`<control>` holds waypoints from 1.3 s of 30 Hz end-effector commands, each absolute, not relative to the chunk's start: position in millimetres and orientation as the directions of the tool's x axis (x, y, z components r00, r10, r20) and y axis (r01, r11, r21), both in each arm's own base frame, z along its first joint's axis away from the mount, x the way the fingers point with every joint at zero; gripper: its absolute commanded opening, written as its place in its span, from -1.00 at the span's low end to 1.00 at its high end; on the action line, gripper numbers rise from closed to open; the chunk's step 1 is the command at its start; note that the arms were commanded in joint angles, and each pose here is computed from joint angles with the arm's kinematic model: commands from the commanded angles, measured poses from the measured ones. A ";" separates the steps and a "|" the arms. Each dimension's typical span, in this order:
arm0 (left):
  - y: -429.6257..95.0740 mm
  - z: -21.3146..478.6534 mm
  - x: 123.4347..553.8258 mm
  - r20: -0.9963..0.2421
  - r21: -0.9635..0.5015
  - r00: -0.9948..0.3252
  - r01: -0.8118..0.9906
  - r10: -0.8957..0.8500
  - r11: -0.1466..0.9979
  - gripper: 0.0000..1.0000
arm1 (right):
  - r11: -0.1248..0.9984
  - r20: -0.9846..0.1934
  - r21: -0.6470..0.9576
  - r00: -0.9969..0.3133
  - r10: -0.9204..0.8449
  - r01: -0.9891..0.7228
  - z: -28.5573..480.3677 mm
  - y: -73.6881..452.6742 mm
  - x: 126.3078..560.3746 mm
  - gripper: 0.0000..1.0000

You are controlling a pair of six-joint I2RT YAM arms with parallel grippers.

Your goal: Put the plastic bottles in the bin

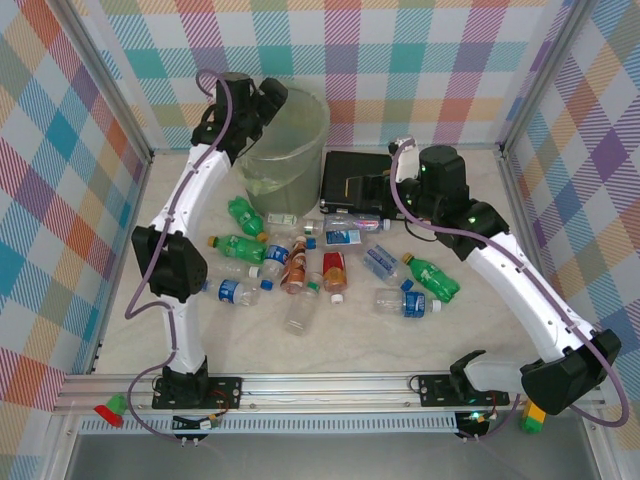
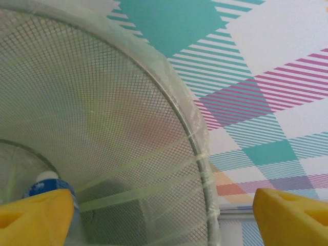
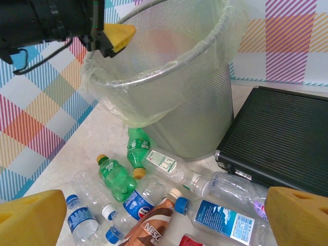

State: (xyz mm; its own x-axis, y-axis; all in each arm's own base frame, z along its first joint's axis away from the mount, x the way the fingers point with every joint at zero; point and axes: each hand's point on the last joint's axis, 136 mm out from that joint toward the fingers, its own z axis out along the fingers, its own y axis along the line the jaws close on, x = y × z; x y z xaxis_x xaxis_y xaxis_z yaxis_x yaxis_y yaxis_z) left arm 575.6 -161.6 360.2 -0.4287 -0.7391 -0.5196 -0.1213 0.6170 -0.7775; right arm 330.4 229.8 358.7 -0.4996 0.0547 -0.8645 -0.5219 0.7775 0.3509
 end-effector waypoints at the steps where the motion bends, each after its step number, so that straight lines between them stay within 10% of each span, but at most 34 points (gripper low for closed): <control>1: -155.5 421.7 544.0 -0.573 -0.775 -0.389 -0.030 -0.722 0.631 0.83 | 0.764 -0.864 0.365 -0.500 0.065 -0.532 362.3 232.4 325.9 0.98; 18: -128.1 412.6 409.1 -0.774 -0.439 -0.490 -0.039 -0.401 0.897 0.99 | 0.767 -0.829 0.403 -0.555 0.074 -0.500 347.3 241.8 339.9 0.98; 39: -75.0 275.3 253.5 -0.594 -0.254 -0.763 -0.123 -0.255 0.959 0.99 | 0.918 -0.513 0.391 -0.811 0.281 0.071 231.1 170.5 308.7 0.98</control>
